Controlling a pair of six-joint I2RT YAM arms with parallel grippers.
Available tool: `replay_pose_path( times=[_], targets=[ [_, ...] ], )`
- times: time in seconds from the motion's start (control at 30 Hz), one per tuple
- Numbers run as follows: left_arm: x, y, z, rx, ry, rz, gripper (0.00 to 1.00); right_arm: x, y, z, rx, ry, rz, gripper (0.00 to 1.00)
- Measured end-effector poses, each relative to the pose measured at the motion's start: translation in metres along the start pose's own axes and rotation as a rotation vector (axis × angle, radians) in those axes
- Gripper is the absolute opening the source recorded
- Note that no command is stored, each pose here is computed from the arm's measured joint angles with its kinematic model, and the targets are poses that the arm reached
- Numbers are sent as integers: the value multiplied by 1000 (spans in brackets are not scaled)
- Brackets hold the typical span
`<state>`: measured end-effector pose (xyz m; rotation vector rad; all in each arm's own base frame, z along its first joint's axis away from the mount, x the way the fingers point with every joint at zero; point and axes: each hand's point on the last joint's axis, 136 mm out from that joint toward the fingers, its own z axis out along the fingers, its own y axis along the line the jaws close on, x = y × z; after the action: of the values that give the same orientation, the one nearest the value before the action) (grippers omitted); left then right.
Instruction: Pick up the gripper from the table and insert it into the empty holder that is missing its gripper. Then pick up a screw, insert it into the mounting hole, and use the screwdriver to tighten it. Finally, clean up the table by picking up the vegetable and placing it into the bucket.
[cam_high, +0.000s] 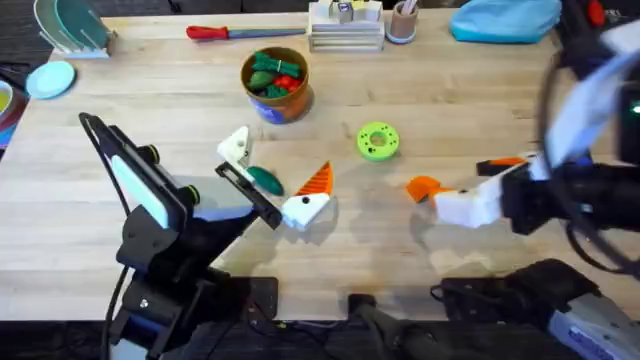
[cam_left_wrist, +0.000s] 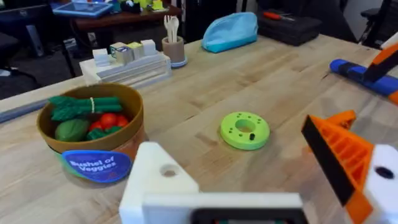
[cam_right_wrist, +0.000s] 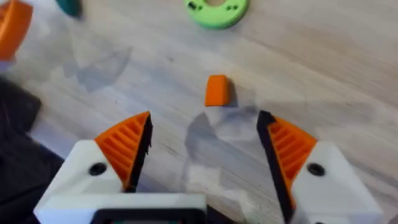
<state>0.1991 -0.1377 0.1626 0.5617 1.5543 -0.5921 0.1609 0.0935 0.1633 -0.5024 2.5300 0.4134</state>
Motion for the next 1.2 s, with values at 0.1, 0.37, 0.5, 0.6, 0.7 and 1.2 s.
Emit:
replay_pose_path(
  times=[0.1, 0.37, 0.5, 0.6, 0.7, 1.2],
  targets=[
    [0, 0, 0, 0, 0, 0, 993, 6, 10, 13, -24, 83, -63, 994],
    [0, 0, 0, 0, 0, 0, 993, 16, 8, 41, -9, 242, -91, 994],
    [0, 0, 0, 0, 0, 0, 993, 21, 4, 56, 0, 320, -78, 992],
    [0, 0, 0, 0, 0, 0, 993, 23, 2, 66, 4, 356, -72, 992],
    [0, 0, 0, 0, 0, 0, 993, 23, 1, 71, 5, 372, -70, 992],
    [0, 0, 0, 0, 0, 0, 993, 13, -12, 75, 81, 330, -79, 824]
  ],
)
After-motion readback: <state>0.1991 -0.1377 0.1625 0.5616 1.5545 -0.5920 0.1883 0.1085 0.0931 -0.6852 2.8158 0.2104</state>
